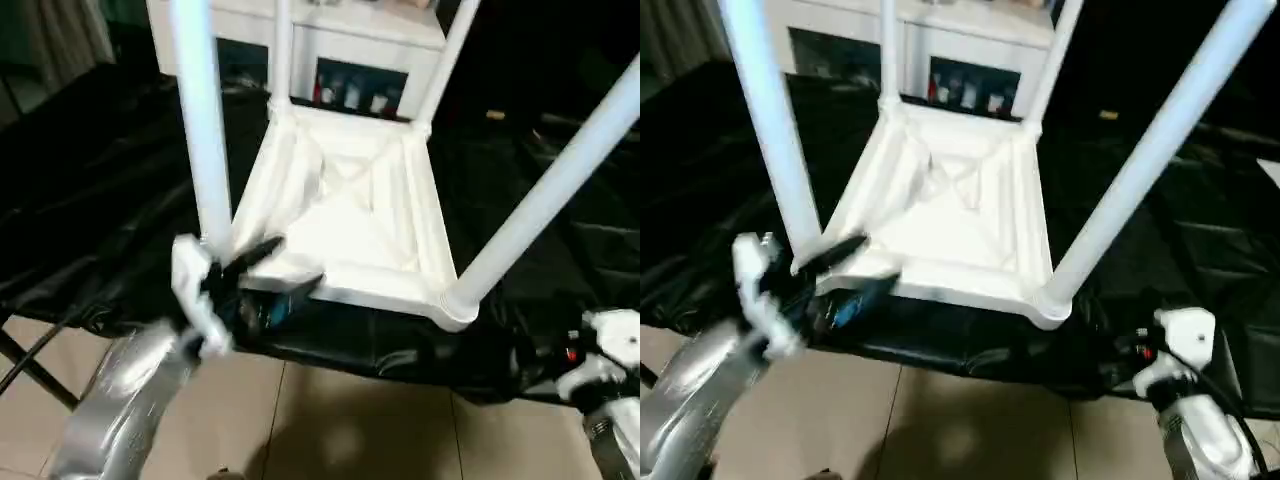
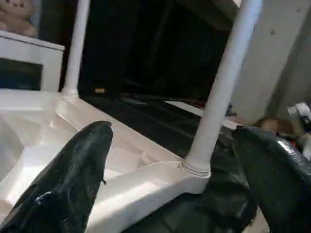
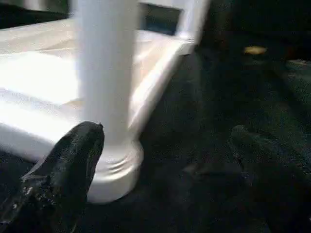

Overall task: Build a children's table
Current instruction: Rotate leg to tighten

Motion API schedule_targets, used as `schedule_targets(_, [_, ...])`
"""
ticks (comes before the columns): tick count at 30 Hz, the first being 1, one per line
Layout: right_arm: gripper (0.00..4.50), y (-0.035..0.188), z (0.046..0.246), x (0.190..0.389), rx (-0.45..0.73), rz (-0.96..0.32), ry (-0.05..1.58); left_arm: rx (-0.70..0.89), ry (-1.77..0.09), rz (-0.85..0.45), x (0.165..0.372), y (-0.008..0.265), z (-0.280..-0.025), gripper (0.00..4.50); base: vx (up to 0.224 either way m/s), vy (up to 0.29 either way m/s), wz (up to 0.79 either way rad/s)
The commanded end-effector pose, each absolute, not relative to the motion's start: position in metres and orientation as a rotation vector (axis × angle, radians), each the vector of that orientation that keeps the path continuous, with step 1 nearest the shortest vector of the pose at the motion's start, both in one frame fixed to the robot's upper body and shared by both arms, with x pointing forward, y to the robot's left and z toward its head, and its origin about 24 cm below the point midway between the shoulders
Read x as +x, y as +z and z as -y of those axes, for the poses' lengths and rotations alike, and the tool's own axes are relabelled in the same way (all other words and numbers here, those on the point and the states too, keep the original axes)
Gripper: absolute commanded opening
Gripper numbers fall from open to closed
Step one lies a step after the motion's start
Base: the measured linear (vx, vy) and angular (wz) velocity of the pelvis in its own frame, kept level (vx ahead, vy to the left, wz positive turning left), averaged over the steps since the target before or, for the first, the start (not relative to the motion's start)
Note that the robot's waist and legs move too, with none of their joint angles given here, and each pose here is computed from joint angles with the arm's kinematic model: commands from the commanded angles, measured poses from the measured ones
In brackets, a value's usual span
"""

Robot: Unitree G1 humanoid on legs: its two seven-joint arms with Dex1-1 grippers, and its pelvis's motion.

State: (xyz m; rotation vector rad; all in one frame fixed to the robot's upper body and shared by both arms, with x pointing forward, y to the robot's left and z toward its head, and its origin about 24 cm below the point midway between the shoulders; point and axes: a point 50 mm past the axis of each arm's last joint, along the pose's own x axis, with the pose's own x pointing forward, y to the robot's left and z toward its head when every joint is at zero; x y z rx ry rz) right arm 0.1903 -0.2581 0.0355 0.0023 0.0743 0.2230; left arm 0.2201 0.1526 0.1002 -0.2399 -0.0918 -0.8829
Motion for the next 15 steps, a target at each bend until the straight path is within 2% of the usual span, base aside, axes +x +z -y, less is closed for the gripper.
schedule_targets(1, [4.5,0.044,0.256,0.189,0.017,-0.053,0.289,-0.239,-0.869,0.108,0.218,0.106,-0.157,4.46,0.0,0.0,0.0])
schedule_targets(2, [4.5,0.05,0.248,0.181,0.06,-0.068,0.408,-0.222,-0.759,0.112,0.216,0.105,-0.173,4.46,0.0,0.0,0.0])
schedule_targets(4, [4.5,0.054,0.239,0.174,0.102,-0.083,0.507,-0.178,-0.666,0.113,0.219,0.101,-0.189,4.46,0.0,0.0,0.0])
schedule_targets(5, [4.5,0.057,0.231,0.173,0.128,-0.093,0.56,-0.117,-0.571,0.114,0.227,0.095,-0.203,4.46,0.0,0.0,0.0])
schedule_targets(6, [4.5,0.057,0.231,0.173,0.128,-0.093,0.56,-0.117,-0.571,0.114,0.227,0.095,-0.203,4.46,0.0,0.0,0.0])
schedule_targets(7, [4.5,0.061,0.221,0.171,0.164,-0.109,0.634,-0.075,-0.459,0.113,0.236,0.09,-0.221,4.46,0.0,0.0,0.0])
schedule_targets(9, [4.5,0.063,0.206,0.176,0.161,-0.117,0.704,-0.08,-0.38,0.104,0.246,0.087,-0.233,4.46,0.0,0.0,0.0])
schedule_targets(11, [4.5,0.062,0.202,0.183,0.156,-0.108,0.685,-0.079,-0.369,0.087,0.249,0.088,-0.232,4.46,0.0,0.0,0.0])
schedule_targets(15, [4.5,0.053,0.195,0.205,0.128,-0.117,0.553,-0.094,-0.467,0.04,0.261,0.089,-0.213,4.46,0.0,0.0,0.0])
